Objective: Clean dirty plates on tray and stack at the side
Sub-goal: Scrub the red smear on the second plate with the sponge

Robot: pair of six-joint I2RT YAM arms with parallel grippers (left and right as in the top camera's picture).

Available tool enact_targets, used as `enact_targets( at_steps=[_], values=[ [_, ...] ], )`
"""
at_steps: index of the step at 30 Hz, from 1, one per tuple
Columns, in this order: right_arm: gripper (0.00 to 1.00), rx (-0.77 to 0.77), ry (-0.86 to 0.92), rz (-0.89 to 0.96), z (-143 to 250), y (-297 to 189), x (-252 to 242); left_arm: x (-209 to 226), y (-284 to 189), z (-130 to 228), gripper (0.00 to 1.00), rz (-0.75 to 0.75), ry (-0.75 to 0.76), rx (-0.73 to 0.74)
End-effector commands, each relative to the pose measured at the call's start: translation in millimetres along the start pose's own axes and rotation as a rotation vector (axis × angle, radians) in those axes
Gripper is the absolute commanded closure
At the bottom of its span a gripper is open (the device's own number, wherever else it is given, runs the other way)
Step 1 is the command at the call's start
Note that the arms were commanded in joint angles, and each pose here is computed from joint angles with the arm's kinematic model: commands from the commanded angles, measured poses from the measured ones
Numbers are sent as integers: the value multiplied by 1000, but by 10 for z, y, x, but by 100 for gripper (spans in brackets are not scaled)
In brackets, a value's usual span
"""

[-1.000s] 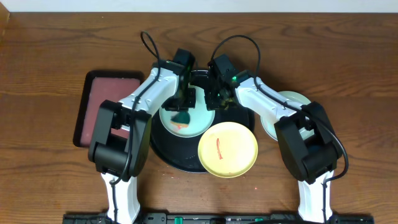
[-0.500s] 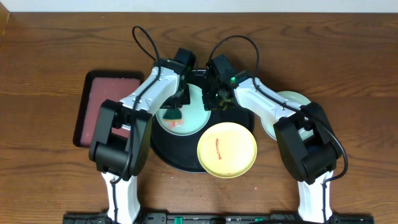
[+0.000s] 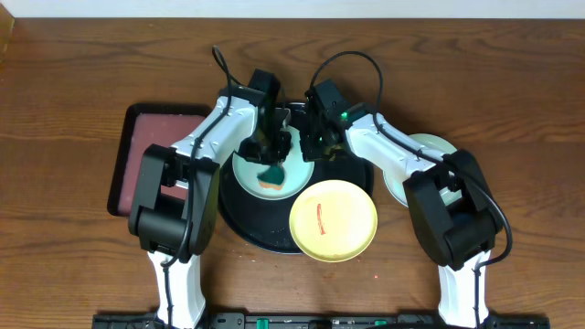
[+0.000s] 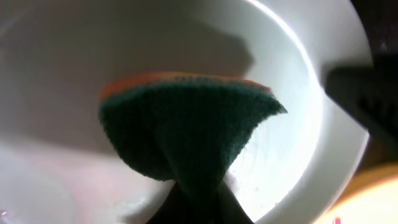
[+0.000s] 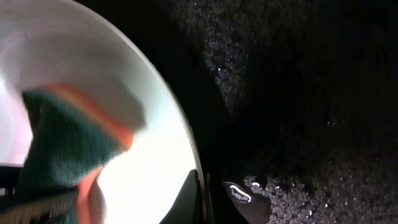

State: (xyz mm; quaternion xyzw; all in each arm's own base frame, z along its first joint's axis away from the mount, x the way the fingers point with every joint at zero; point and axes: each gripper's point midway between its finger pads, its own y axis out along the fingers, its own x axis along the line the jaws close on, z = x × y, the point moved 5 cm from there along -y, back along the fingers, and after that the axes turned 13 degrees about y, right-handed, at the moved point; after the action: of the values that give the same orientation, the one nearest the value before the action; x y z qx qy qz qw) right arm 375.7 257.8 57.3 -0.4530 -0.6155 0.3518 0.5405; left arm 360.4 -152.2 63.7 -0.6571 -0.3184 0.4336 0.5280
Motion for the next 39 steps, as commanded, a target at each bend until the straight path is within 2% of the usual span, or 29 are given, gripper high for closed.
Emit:
enact_targets(
  at_steps=[1, 2, 6, 12, 18, 22, 26, 30, 39],
  values=[
    [99, -1, 6, -3, -25, 25, 12, 346, 46, -68, 93, -281, -179, -33],
    [99, -1, 5, -3, -25, 25, 12, 463, 5, -80, 93, -380, -254, -58],
    [99, 0, 5, -2, -25, 25, 12, 692, -117, -108, 93, -584, -387, -134],
    [99, 0, 5, -2, -24, 25, 11, 781, -281, -166, 93, -685, -431, -212],
    [99, 0, 5, -2, -24, 25, 11, 660, -561, -90, 93, -675, -423, -225],
    [99, 0, 5, -2, -24, 25, 11, 466, -650, 41, 93, -566, -380, -164],
    [99, 0, 5, -2, -24, 25, 11, 329, -528, 92, 93, -440, -287, -104],
    [99, 0, 6, -2, -23, 26, 10, 240, -356, 34, 92, -336, -97, -112],
    [99, 1, 6, -2, -21, 27, 9, 269, -99, 179, 93, -320, -97, -88]
  ],
)
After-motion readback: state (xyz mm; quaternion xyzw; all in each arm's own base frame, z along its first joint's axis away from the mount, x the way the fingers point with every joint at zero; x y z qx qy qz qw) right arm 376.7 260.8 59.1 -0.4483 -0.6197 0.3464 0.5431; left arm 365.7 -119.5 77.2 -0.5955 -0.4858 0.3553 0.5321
